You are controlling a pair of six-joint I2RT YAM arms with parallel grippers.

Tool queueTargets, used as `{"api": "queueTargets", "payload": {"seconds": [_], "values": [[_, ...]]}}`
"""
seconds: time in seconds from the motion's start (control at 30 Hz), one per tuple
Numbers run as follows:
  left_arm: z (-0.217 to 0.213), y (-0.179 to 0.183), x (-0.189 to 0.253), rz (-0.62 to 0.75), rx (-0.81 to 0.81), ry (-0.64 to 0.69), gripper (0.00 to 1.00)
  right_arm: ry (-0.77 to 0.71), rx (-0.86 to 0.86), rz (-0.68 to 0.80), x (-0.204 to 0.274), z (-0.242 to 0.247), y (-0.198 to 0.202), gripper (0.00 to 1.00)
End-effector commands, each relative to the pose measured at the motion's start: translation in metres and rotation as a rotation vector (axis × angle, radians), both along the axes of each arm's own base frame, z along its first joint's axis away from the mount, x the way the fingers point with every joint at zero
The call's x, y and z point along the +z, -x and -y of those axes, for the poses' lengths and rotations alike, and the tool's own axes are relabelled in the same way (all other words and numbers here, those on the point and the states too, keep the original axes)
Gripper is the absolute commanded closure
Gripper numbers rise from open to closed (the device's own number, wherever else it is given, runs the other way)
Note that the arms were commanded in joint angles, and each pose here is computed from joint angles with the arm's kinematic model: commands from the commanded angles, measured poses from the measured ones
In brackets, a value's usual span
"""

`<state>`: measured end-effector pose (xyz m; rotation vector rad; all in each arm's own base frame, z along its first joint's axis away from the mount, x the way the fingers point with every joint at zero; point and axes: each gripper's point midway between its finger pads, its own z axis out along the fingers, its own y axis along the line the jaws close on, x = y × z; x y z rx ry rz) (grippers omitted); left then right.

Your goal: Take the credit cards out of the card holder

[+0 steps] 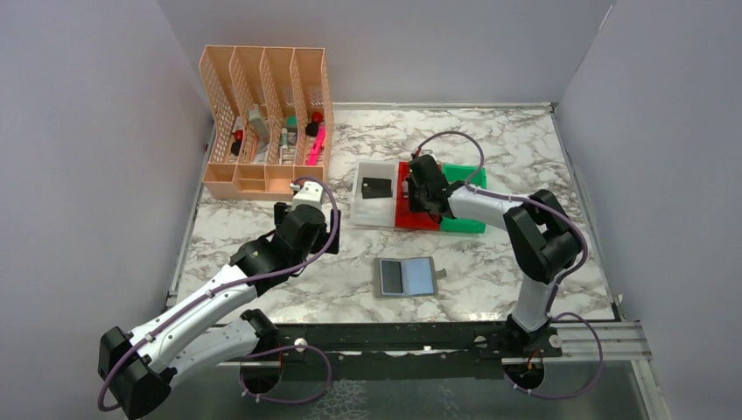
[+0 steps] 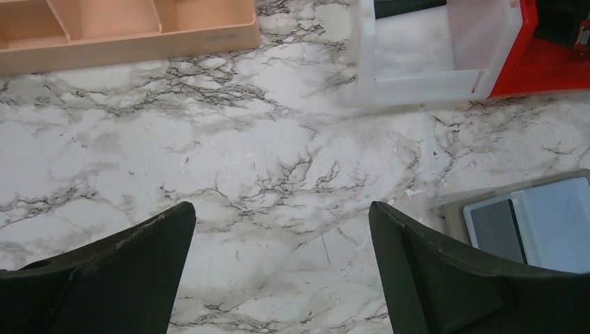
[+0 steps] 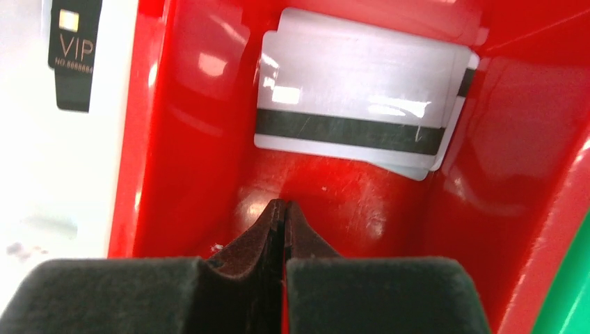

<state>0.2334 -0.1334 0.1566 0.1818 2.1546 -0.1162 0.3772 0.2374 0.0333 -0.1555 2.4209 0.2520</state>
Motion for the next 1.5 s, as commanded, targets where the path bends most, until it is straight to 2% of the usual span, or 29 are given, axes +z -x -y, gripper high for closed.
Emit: {"api": "queueTargets", "payload": {"seconds": [0.0, 0.6, 0.97, 1.2, 1.3, 1.47], "values": [[0.001, -0.003, 0.013, 0.026, -0.004, 0.007, 0.01, 0.031, -0.084, 0.080, 0.008, 0.006, -0.026, 0.95], [0.001, -0.003, 0.014, 0.028, -0.005, 0.009, 0.01, 0.058, -0.169, 0.132, 0.003, 0.007, -0.052, 0.94], [0.001, -0.002, 0.015, 0.032, -0.006, 0.013, 0.01, 0.027, -0.179, 0.160, 0.019, 0.005, -0.054, 0.91], [0.001, -0.003, 0.015, 0.031, -0.006, 0.012, 0.01, -0.027, -0.182, 0.196, 0.057, 0.016, -0.033, 0.83], [0.001, -0.003, 0.013, 0.026, -0.007, 0.009, 0.01, -0.091, -0.151, 0.220, 0.081, 0.015, -0.020, 0.76], [0.003, -0.003, 0.011, 0.018, -0.010, 0.004, 0.01, -0.192, -0.126, 0.253, 0.110, 0.020, 0.008, 0.72]]}}
